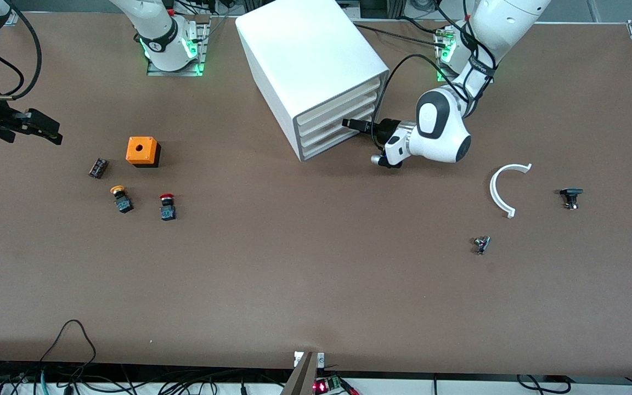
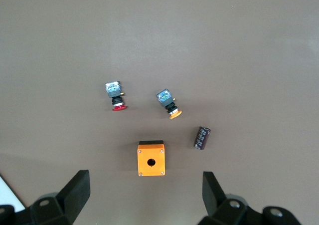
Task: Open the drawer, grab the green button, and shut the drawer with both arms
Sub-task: 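Pull the drawer open with the left gripper while the right gripper rises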
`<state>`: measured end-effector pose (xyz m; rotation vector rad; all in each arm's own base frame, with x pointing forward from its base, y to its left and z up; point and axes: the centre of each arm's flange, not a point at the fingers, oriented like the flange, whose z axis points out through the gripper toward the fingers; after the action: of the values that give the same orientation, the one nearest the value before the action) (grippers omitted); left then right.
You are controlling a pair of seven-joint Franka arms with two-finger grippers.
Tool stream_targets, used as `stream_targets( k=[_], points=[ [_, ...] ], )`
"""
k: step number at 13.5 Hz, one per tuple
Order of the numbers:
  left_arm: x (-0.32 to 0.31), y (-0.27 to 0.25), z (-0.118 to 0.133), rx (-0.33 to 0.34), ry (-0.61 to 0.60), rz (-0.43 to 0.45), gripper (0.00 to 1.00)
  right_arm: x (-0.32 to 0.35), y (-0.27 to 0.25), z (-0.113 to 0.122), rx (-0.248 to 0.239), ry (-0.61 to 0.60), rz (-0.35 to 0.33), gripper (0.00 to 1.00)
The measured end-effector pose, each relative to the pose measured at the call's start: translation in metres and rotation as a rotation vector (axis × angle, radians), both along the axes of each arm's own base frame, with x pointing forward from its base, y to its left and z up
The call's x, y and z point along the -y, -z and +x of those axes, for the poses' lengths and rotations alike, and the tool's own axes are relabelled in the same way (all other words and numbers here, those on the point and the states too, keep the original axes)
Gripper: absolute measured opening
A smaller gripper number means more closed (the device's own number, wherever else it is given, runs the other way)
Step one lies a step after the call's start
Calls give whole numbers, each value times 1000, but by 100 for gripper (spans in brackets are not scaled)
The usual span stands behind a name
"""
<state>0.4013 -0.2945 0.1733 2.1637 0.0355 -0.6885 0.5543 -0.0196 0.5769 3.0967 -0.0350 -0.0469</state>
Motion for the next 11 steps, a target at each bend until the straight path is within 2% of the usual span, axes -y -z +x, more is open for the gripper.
stream_targets(
  k=[3,4,6,8,9,11],
  points=[
    [3,8,-10,3,6,23,95,0,3,1,-5,1,0,100],
    [7,12,-15,1,7,29,85,0,4,2,-8,1,0,100],
    [14,16,-23,-7,5,32,59,0,8,2,-22,0,0,100],
    [17,14,-22,-6,-4,20,41,-6,17,1,-65,-11,3,100],
    [17,13,-21,-3,-6,14,35,-18,21,3,-76,-33,3,100],
    [6,10,-5,47,-42,34,34,-66,34,6,-95,-115,-1,100]
  ],
)
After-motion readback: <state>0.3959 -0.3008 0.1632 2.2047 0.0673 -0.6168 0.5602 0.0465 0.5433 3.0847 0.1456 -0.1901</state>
